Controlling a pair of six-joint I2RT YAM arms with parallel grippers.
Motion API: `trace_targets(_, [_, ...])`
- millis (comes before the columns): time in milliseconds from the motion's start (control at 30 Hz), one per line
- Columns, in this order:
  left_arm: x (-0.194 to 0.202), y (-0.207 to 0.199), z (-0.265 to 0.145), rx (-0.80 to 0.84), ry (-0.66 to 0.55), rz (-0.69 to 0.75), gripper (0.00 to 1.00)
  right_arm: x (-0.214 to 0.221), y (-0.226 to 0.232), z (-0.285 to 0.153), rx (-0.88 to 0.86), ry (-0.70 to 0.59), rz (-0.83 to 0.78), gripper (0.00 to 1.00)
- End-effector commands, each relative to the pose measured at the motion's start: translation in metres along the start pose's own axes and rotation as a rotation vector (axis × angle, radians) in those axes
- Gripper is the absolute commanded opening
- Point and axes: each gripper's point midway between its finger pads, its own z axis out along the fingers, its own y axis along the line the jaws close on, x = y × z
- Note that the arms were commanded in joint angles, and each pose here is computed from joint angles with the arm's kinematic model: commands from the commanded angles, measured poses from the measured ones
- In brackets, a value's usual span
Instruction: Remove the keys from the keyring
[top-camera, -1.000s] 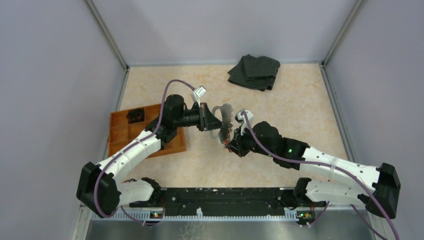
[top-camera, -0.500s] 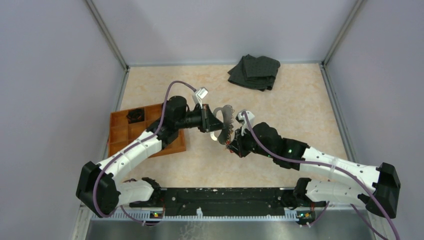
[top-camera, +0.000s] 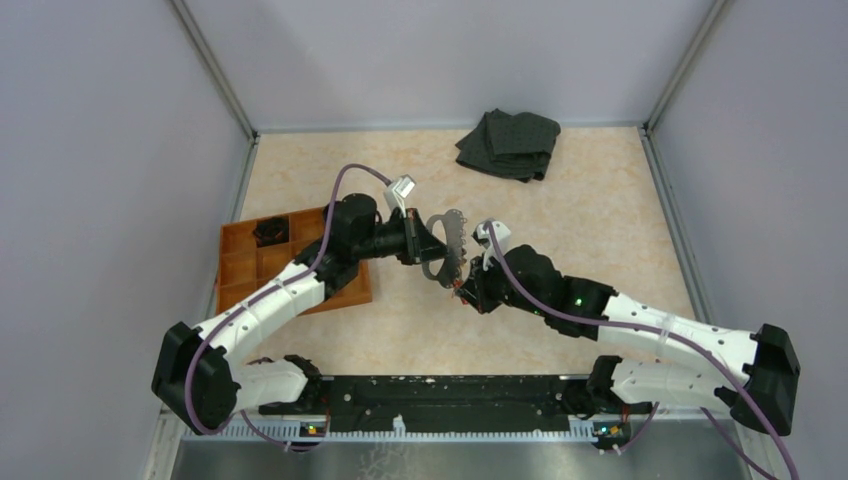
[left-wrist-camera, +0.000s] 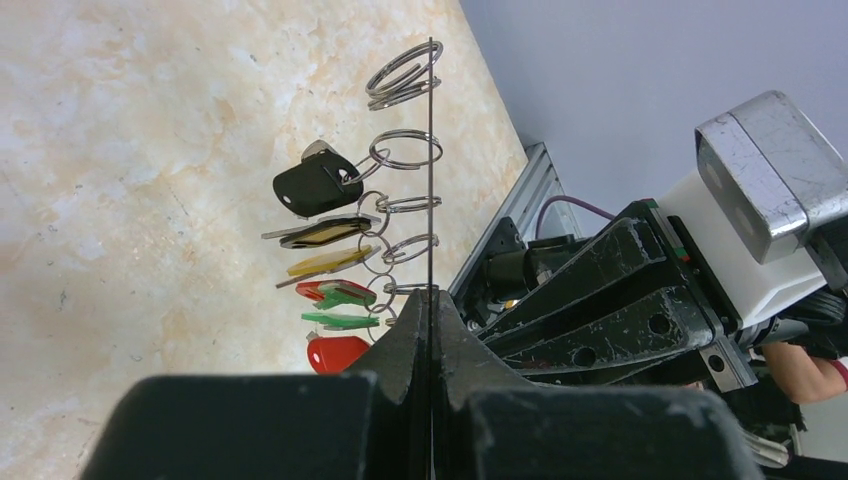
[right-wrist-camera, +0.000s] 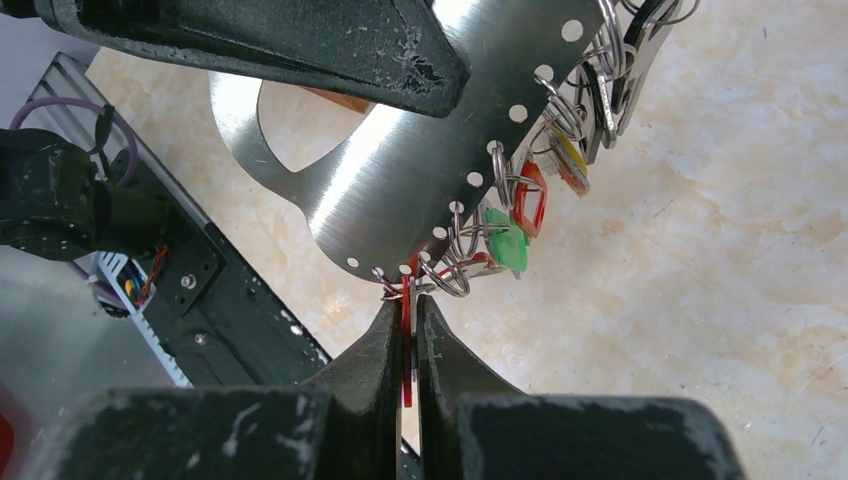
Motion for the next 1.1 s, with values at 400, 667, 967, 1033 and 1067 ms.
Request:
trace_targets(400, [-0.014,-0.01,-0.002,0.003,-0.031,0.026,0.0,-0.016,0.015,-0.01,-0.034,0.035,-0.072,0.0])
trace_targets(667, [-0.015,-0.01,-0.007,-0.016,-0.031,0.068,0.0,-0.002,0.016,-0.01,-0.042,0.143,-0.116,0.0])
trace_targets(967, [-0.022,-0.018,-0.01,-0.004,-0.027,0.16,0.0,0.002,0.021,-0.007,-0.061,0.185,-0.127,0.0])
trace_targets(1033, [-0.021,-0.021,-0.01,0.007,-0.015,0.175,0.0,0.001,0.021,-0.006,-0.06,0.187,-0.128,0.0])
trace_targets(1067, [-0.02,-0.022,-0.01,0.013,-0.007,0.18,0.0,0.0,0.022,-0.005,-0.06,0.184,-0.128,0.0])
